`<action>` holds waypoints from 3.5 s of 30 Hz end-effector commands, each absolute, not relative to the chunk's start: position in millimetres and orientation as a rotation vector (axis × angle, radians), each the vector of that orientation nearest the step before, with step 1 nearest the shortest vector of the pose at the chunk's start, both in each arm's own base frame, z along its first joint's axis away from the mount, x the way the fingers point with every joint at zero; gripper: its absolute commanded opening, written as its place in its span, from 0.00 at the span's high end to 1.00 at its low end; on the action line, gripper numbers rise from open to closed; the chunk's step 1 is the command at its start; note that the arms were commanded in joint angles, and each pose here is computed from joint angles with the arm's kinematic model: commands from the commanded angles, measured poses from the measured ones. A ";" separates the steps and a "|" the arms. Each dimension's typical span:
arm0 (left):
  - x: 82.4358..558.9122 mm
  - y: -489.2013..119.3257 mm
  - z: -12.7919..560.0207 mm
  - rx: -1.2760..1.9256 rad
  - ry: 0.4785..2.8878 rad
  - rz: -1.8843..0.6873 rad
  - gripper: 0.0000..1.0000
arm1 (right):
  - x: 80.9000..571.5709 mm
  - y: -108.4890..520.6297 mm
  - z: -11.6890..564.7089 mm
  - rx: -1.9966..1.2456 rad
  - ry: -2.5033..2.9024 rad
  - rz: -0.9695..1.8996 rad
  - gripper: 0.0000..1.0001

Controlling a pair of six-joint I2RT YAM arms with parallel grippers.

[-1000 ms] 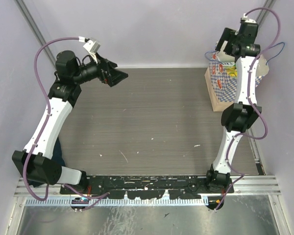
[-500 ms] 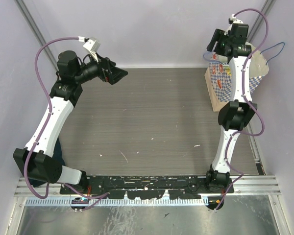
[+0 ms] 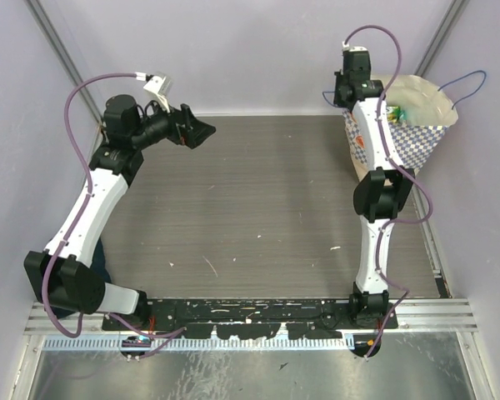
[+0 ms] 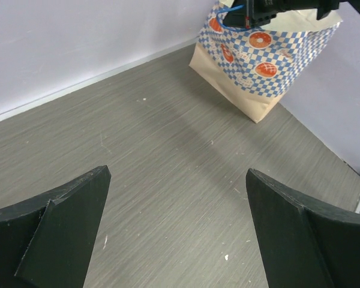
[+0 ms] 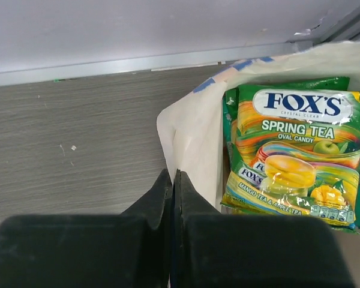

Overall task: Take the snacks out of the paper bag
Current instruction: Adjust the paper bag at the center of the board, then move the paper bag to the center of the board.

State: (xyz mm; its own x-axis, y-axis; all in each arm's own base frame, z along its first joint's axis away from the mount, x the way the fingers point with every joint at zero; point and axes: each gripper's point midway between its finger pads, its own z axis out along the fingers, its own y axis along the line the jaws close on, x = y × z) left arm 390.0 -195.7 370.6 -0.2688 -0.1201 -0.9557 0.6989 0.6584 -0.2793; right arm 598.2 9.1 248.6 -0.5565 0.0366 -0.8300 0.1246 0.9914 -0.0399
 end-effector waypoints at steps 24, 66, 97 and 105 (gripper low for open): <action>396.3 -52.3 349.9 -0.176 1.748 -0.251 0.02 | 336.9 372.0 112.6 -0.758 2.149 0.017 0.93; 304.0 -192.6 198.1 0.408 1.869 -0.417 0.02 | 148.8 244.2 236.0 -0.714 1.794 -0.269 0.00; 396.6 -278.9 207.9 0.174 2.084 -1.030 0.02 | 292.7 187.4 182.9 -0.562 1.889 -0.632 0.92; 460.2 -303.4 208.3 0.088 2.060 -1.090 0.04 | 364.3 169.6 200.5 -0.376 1.931 -0.595 0.93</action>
State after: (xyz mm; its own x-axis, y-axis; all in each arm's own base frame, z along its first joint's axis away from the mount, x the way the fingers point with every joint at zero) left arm 426.8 -283.3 176.7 -0.7273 -0.2281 -0.6473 0.3461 0.6926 -0.6329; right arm 319.4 163.1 175.1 -0.4518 -0.5929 -0.6666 -0.0657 0.7673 -0.6380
